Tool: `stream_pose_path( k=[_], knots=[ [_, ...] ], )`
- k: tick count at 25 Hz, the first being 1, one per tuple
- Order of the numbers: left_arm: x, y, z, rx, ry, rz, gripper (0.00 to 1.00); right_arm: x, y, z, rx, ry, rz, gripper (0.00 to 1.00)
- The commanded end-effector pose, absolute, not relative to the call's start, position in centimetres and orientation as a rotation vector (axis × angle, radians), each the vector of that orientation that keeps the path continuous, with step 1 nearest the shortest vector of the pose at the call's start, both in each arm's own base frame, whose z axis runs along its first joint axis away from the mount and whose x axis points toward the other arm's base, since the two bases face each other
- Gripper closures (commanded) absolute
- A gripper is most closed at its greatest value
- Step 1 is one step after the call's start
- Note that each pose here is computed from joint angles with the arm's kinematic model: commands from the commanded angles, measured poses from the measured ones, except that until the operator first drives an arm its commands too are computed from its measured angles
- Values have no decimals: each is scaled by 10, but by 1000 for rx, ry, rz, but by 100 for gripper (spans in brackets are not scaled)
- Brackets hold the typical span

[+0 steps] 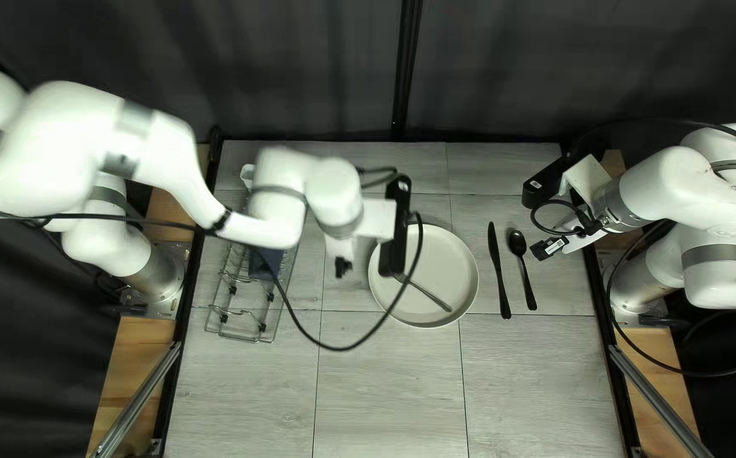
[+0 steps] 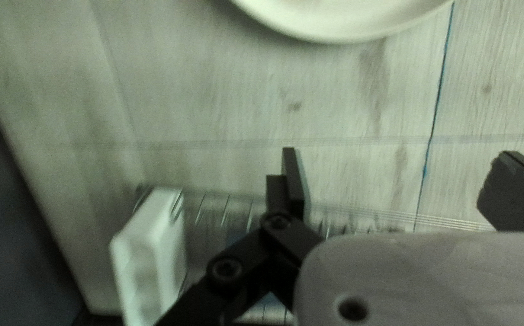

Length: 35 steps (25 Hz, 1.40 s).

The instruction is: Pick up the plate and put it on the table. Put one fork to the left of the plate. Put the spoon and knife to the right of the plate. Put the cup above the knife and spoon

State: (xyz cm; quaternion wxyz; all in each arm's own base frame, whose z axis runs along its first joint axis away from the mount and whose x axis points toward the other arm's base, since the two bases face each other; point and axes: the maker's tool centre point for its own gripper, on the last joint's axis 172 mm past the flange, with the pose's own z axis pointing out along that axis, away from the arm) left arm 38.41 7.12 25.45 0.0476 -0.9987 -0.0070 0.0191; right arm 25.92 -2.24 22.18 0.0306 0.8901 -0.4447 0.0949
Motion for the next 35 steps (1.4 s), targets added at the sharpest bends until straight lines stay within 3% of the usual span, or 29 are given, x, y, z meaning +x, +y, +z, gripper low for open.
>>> stream_pose_path(
  k=[1,4,11,15,22,25,32,35],
  knots=[
    [355,89,302,-3034,-37,106,0,259,-22,222,2743,-1371,293,0],
    [342,92,323,-3035,-62,110,0,259,-22,222,2743,-1371,293,0],
    [342,92,323,-3035,-62,110,0,259,-22,222,2743,-1371,293,0],
    [307,83,346,-3035,-194,1,0,263,-21,221,2754,-1340,299,0],
    [304,82,349,-3032,-201,-9,0,337,-12,199,2798,-1340,296,0],
    [304,82,349,-3032,-201,-9,0,388,-4,166,2840,-1263,316,0],
    [304,82,349,-3032,-201,-9,0,395,-2,160,2846,-1249,312,0],
    [304,82,349,-3032,-201,-9,0,410,13,128,2889,-1127,299,0]
  ],
)
